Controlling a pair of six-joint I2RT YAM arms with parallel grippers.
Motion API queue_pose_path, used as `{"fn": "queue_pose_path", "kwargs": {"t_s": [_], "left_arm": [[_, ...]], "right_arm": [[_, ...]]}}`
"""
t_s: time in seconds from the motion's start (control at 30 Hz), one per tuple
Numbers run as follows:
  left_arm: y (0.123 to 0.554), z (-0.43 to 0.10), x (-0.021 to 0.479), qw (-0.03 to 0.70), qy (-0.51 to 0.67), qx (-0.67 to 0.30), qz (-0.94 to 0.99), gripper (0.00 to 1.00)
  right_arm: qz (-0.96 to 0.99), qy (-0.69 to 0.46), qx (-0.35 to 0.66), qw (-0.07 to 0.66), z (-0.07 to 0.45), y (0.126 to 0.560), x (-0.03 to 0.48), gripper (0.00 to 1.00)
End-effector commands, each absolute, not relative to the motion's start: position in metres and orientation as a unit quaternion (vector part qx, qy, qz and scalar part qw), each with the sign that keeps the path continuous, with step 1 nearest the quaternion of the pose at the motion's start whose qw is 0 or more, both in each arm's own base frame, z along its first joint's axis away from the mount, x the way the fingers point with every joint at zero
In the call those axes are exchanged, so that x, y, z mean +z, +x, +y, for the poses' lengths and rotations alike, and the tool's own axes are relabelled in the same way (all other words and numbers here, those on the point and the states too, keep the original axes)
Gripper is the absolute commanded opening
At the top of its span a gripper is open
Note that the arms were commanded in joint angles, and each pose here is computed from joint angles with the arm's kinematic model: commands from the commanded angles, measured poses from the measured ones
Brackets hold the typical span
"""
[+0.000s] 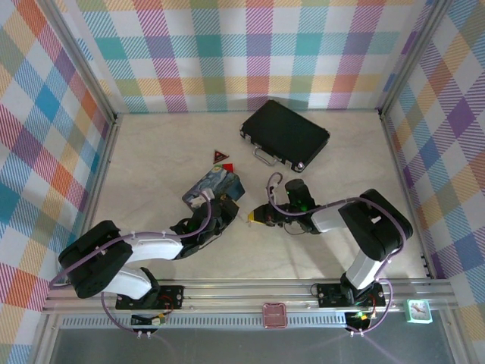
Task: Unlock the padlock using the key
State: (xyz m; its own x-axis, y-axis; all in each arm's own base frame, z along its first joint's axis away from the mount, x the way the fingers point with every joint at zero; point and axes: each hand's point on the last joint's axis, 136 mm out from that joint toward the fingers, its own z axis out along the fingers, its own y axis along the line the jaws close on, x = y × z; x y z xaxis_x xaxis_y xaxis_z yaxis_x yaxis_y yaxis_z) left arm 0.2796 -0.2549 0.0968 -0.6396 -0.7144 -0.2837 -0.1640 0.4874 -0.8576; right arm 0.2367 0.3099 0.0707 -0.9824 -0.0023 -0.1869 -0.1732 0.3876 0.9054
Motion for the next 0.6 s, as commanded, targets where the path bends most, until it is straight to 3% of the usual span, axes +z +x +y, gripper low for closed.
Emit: {"fn": "queue_pose_path", "kwargs": {"t_s": [0.0,0.57], "left_arm": [[0.291,-0.255,0.121,0.355,-0.279,-0.455,0.768,0.0],[0.295,-0.26,0.112,0.353,-0.273,-0.468,0.763,0.0]], "right_arm": [[0.813,-0.052,0.572,0.091,0.32,0.244,0.088,0.0],[0.812,-0.08,0.572,0.08,0.321,0.226,0.103,0.0]]}}
